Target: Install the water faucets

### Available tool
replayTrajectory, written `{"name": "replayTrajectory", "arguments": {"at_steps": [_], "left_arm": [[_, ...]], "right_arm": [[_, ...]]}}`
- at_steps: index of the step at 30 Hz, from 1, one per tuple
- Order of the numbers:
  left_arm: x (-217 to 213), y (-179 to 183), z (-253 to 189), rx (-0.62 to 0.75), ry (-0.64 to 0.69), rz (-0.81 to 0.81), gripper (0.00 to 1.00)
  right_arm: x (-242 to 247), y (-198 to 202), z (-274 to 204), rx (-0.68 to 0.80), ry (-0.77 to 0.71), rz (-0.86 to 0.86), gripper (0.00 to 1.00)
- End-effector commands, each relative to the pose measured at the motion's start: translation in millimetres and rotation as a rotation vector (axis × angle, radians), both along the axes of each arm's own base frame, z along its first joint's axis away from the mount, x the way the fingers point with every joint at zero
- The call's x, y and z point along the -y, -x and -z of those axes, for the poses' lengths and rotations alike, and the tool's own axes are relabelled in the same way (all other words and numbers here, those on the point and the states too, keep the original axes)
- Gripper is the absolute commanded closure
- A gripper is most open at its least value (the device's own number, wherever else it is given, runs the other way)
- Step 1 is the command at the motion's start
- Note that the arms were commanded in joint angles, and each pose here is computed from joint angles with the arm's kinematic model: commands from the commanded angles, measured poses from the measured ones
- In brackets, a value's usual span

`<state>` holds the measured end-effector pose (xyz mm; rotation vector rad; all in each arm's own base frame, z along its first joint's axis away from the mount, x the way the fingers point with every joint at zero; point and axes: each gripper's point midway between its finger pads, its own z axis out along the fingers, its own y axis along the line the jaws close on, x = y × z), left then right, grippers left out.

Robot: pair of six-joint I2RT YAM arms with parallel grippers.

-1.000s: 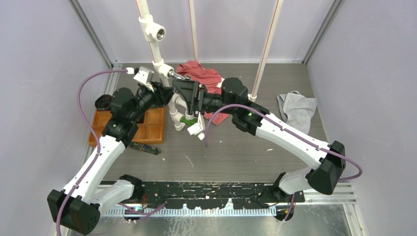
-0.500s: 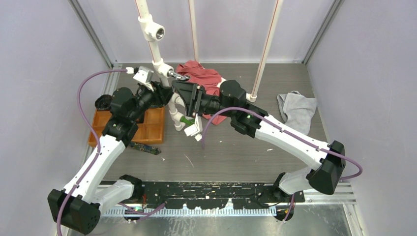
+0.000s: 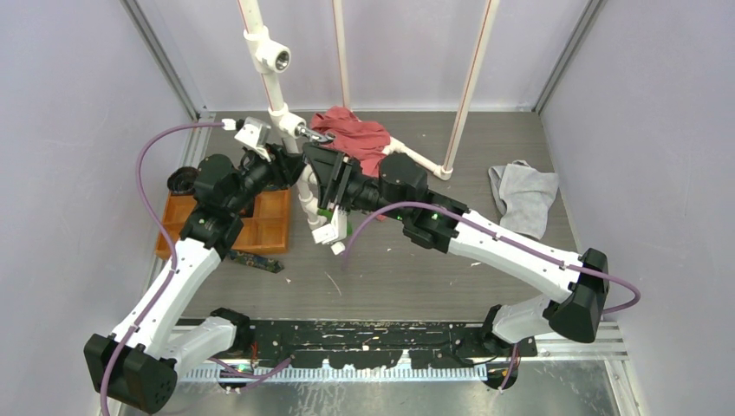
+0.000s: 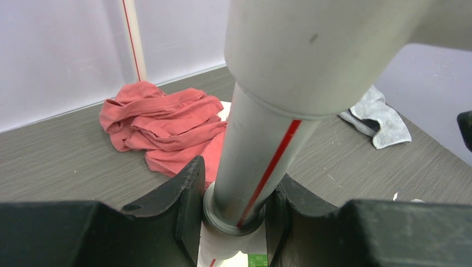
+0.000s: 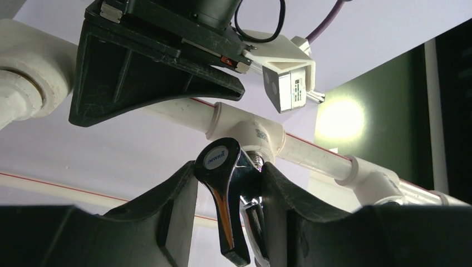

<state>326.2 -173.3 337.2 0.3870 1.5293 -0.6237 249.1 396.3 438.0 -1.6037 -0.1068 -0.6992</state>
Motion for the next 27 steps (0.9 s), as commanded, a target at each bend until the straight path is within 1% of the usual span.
{"name": "replayTrajectory", "arguments": {"at_steps": [1,9,12,15,18,22,27], "left_arm": [[2,-3,-19,0.015,0.100,-0.005,1.00],[2,-3,-17,0.012,0.102,-0.003,1.00],[2,-3,-17,0.011,0.105,-0.004,1.00],[3,-3,-17,0.010,0.107,-0.002,1.00],[3,-3,-17,0.009,0.108,0.000,1.00],[4,-2,-17,0.010,0.112,0.006,1.00],[6,0,-19,0.009,0.122,0.017,1.00]], "right_arm": [[4,47,-60,-0.070,-0.197,-0.162,0.99],[10,62,-87,-0.375,-0.356,-0.280,0.99],[10,63,-91,-0.484,-0.394,-0.298,0.99],[12,61,-100,-0.598,-0.464,-0.307,0.99],[16,56,-112,-0.717,-0.581,-0.316,0.99],[18,46,-114,-0.885,-0.708,-0.313,0.99],[26,37,-130,-1.144,-0.896,-0.388,0.99]]}}
